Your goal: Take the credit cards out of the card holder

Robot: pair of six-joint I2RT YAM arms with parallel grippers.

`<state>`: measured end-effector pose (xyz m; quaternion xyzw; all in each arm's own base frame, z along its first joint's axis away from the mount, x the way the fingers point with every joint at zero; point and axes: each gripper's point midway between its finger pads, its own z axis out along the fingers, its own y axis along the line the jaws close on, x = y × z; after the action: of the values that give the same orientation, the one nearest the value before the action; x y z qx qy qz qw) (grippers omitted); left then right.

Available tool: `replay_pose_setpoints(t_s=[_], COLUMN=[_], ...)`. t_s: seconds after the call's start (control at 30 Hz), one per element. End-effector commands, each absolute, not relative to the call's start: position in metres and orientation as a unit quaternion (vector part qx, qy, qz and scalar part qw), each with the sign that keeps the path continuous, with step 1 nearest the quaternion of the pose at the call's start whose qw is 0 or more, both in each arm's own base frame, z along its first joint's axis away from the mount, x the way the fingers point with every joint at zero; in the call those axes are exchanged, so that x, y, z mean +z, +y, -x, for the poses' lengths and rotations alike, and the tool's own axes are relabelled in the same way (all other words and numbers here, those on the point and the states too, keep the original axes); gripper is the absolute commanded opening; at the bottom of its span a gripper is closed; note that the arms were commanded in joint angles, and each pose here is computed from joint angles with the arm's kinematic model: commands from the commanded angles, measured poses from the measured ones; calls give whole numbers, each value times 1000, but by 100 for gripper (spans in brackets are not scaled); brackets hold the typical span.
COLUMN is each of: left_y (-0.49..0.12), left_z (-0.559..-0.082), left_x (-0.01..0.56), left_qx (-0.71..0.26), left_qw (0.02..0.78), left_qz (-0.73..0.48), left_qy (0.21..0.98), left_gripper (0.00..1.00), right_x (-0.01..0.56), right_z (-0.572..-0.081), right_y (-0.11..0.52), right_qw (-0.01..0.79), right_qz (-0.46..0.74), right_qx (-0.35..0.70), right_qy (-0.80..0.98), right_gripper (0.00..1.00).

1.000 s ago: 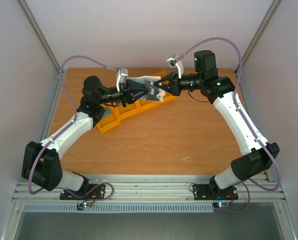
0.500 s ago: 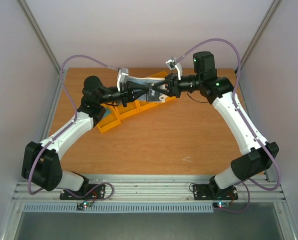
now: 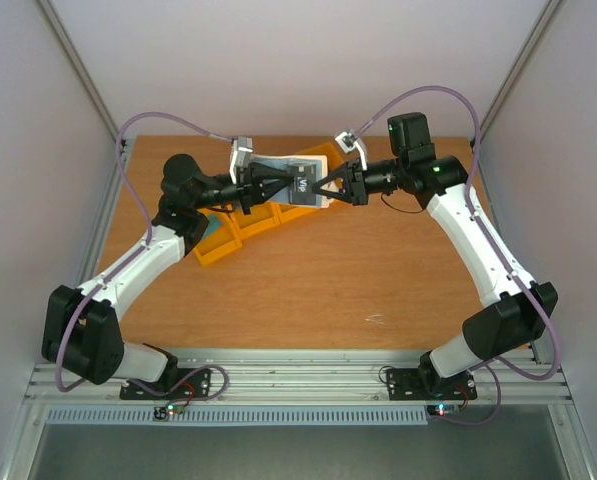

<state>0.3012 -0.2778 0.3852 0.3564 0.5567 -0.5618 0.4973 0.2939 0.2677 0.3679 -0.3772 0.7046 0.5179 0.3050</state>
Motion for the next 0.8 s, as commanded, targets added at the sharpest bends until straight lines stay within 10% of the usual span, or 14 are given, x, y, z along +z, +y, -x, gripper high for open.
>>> replay_pose_setpoints(t_s=[0.0, 0.2, 0.6, 0.77], left_y=[-273, -274, -271, -277], left_z=[-291, -287, -288, -285], left_x=[398, 380, 366, 370], left_qx=[-549, -557, -549, -550], left_qw=[526, 497, 489, 494], left_qz=[-378, -384, -397, -404], left_qy=[528, 543, 549, 539], left_gripper=[0, 25, 10, 20], right_x=[385, 394, 396, 394], right_z=[-282, -281, -278, -279], right_y=[267, 266, 265, 266], right_qw=[302, 316, 314, 309], right_qz=[393, 401, 404, 402], right_qx=[535, 532, 530, 532], right_qy=[684, 675, 676, 678], right_gripper=[1, 1, 1, 1])
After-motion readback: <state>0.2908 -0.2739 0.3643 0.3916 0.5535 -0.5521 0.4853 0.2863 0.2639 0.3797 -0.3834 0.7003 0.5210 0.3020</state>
